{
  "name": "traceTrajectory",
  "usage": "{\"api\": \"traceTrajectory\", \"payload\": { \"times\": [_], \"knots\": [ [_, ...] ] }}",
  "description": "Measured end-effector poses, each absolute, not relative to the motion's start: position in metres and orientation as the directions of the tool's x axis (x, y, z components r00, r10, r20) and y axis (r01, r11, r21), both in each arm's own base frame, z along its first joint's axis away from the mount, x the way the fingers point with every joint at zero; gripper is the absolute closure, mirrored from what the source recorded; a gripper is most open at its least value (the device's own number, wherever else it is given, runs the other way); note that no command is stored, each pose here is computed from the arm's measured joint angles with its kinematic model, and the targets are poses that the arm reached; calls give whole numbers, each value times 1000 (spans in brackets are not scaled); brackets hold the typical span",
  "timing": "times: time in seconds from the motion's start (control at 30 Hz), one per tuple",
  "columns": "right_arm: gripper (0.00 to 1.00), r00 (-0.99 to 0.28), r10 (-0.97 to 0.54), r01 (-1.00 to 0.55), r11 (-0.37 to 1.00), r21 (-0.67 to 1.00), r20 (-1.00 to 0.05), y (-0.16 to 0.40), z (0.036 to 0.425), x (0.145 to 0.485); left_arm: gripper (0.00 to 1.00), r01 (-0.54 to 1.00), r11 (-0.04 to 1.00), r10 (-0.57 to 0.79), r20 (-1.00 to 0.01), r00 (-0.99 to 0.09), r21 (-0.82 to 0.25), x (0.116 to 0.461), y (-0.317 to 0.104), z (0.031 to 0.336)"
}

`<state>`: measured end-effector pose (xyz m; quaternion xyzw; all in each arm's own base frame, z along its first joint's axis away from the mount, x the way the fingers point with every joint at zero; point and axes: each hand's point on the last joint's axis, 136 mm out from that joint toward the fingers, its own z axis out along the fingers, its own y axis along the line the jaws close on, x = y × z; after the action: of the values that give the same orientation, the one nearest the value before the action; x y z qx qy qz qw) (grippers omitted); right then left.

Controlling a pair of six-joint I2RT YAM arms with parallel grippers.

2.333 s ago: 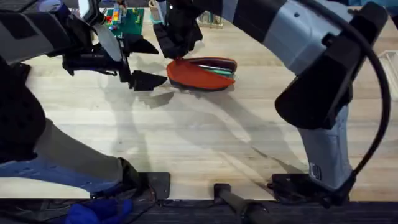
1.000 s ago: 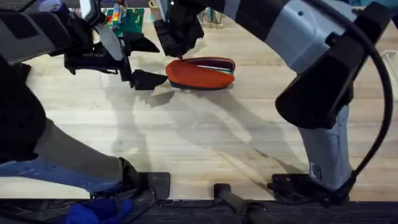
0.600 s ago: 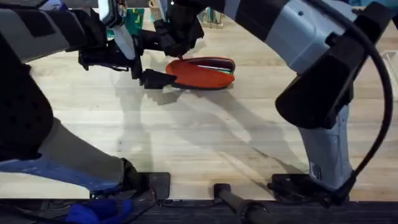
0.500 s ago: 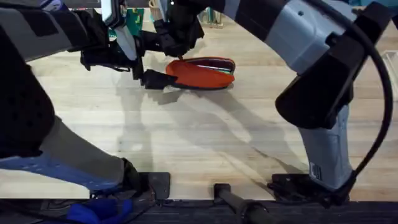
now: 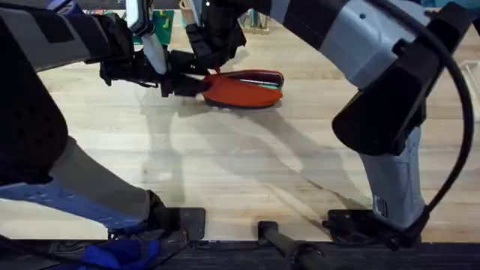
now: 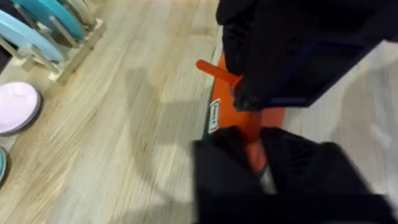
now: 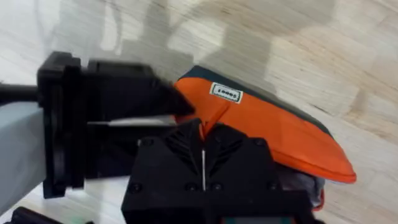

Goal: Unzip the bag, pick up the pens from the table one at a time and place them inside, then zip the bag closed.

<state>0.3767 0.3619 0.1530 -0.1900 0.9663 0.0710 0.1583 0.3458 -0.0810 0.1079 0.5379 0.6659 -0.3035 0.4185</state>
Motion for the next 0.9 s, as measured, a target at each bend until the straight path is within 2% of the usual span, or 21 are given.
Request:
{"api": "traceTrajectory", "payload": {
  "times": [0.03,0.1,0.5,0.9],
  "knots": [
    [971,-878,-345,-390,918,77,-331,362,153,376,917,970,236,465,-883,-66,51,346,-81,108],
    [972,-878,-345,-390,918,77,-331,362,153,376,954,970,237,466,-882,-69,49,346,-81,107],
    [971,-884,-348,-387,920,69,-313,358,151,373,957,970,237,466,-882,-70,49,346,-81,107],
    [969,-914,-284,-319,945,79,-289,349,150,374,958,970,237,466,-882,-70,48,346,-81,107]
  ]
}}
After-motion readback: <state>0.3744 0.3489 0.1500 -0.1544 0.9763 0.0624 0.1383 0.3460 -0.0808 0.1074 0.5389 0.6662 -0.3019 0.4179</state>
